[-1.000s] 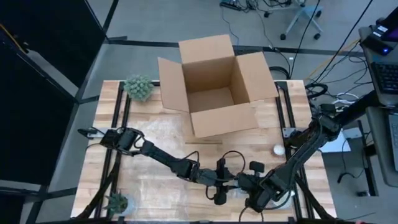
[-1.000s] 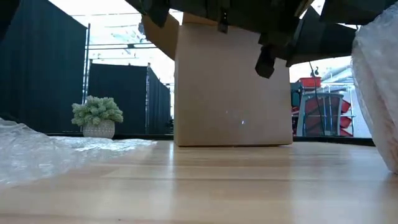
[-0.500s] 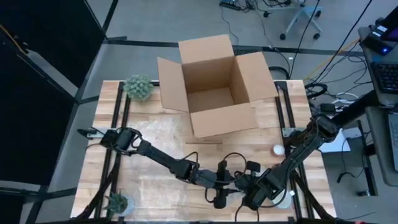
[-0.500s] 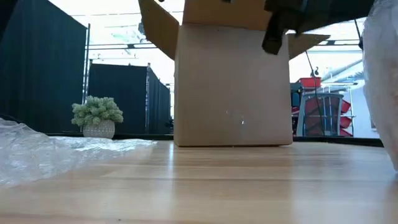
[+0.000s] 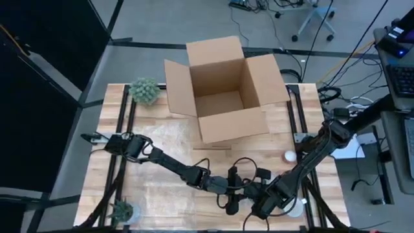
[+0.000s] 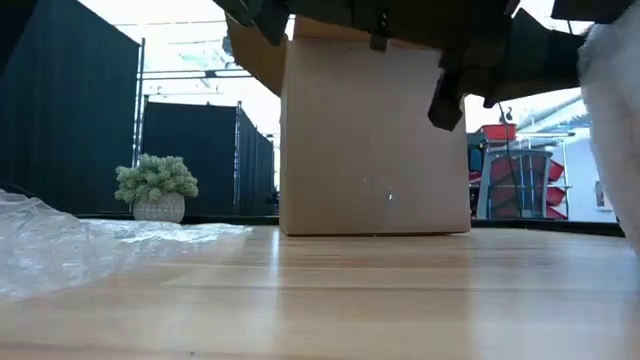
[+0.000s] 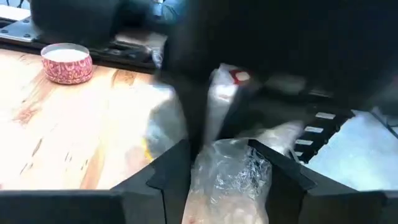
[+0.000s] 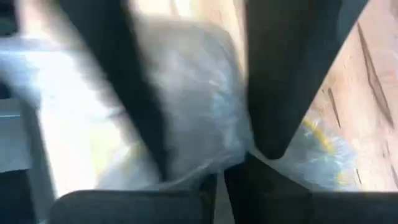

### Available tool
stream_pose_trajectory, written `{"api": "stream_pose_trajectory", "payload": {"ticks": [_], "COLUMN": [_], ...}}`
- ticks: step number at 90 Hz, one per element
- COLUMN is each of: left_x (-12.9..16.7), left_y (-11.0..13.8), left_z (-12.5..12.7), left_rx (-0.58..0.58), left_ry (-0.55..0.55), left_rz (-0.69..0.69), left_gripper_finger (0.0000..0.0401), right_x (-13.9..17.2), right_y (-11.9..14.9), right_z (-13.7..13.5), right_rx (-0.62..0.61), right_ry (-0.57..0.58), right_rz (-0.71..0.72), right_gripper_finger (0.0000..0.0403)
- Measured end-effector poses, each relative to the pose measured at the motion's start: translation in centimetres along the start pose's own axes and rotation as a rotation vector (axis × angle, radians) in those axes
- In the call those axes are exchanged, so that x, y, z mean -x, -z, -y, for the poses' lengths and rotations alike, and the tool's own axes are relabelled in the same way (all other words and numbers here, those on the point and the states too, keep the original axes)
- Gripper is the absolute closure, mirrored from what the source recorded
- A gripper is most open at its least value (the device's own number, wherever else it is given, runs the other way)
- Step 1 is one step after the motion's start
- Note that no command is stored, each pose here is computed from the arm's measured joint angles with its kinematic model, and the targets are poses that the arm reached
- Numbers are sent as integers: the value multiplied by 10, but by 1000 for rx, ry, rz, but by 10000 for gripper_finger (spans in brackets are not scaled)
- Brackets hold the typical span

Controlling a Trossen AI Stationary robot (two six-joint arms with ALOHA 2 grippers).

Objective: Wrap mug
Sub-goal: Wrap the orange mug with bubble wrap

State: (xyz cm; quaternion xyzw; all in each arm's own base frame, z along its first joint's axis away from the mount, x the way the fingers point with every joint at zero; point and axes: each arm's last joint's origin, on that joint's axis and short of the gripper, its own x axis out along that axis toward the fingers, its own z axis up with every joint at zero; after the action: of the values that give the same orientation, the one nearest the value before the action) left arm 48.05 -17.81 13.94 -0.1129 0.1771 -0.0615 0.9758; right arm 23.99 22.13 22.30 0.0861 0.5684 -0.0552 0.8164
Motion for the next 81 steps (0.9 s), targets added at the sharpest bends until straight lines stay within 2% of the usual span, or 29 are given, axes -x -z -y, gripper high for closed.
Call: {"api": "stream_pose_trajectory", "payload": {"ticks": [27,40,54,68,81], "left_x": [0,0,0,2,9], "left_y": [0,0,0,-3,-15], "left_z": [0,0,0,1,4], "left_rx": [3,3,4,7,13], "left_ry": [0,0,0,1,17], "left_rz": [1,1,2,1,20], "left_gripper_finger": [255,255,255,255,255], "right_x": [55,65,35,-5,-19], "right_y": [-5,1,7,20,24], "right_z": [4,7,-4,-2,-1], "right_rx": [-17,-68,-60,-67,-82], "right_ry": [22,69,-13,7,-22], "right_rz": [-58,13,47,32,70], "right_gripper_finger": [390,390,390,390,390]}}
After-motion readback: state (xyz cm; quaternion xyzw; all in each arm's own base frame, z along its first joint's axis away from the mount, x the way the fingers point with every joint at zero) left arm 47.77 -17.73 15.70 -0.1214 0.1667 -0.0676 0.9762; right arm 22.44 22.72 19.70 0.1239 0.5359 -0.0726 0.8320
